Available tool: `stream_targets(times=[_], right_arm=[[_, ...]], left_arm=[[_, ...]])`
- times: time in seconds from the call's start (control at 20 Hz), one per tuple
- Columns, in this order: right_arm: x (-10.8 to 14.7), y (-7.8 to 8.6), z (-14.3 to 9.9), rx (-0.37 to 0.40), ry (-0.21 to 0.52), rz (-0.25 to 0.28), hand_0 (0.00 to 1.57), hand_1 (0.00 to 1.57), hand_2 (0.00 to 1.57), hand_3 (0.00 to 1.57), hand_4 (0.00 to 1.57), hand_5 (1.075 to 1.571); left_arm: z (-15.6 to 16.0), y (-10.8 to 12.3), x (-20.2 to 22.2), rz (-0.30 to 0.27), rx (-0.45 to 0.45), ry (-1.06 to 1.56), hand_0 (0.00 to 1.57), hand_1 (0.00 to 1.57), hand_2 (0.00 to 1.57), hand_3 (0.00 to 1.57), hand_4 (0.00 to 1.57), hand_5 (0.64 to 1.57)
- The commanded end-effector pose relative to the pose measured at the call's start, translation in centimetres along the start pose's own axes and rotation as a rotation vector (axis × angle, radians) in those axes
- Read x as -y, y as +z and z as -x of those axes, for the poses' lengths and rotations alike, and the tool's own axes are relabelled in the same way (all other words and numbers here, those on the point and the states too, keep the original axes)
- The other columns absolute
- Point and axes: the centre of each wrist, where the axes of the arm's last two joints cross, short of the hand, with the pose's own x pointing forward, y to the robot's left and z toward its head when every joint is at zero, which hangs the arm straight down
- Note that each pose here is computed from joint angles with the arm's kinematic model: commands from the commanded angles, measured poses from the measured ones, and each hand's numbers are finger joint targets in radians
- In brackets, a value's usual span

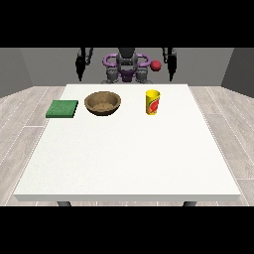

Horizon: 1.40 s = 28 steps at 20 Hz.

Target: Pick the cup and pour the ball into the bowl, then pick the bowl and place it on the pad

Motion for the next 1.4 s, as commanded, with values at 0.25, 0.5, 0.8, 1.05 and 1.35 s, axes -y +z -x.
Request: stream_targets(times=[0.25, 0.5, 0.8, 1.05, 1.35], right_arm=[[1.3, -0.2, -2.9, 0.004, 0.028, -0.001, 0.00, 0.00, 0.00, 0.00, 0.87, 1.533], [-0.9, 2.4, -4.3, -0.253, -0.195, 0.006, 0.00, 0.00, 0.00, 0.00, 0.86, 1.532], [1.3, 2.3, -10.2, -0.101, -0.176, -0.017, 0.00, 0.00, 0.00, 0.00, 0.77, 1.544], [-0.4, 1.1, -9.2, 0.081, -0.169, 0.000, 0.00, 0.00, 0.00, 0.00, 0.72, 1.540], [-0.6, -0.5, -9.8, 0.240, -0.178, -0.021, 0.00, 0.00, 0.00, 0.00, 0.70, 1.545]], left_arm=[[-3.1, 0.0, -1.3, -0.015, 0.015, -0.030, 0.00, 0.00, 0.00, 0.00, 0.66, 1.566], [-5.5, 0.6, 1.2, -0.079, -0.167, 0.202, 0.00, 0.00, 0.00, 0.00, 0.63, 1.564], [-11.0, -2.0, 3.7, -0.107, -0.005, 0.155, 0.00, 0.00, 0.00, 0.00, 0.57, 1.559], [-9.3, -3.0, 3.4, -0.065, 0.139, 0.133, 0.00, 0.00, 0.00, 0.00, 0.61, 1.555], [-8.5, -5.9, 2.0, -0.140, 0.350, 0.051, 0.00, 0.00, 0.00, 0.00, 0.57, 1.520]])
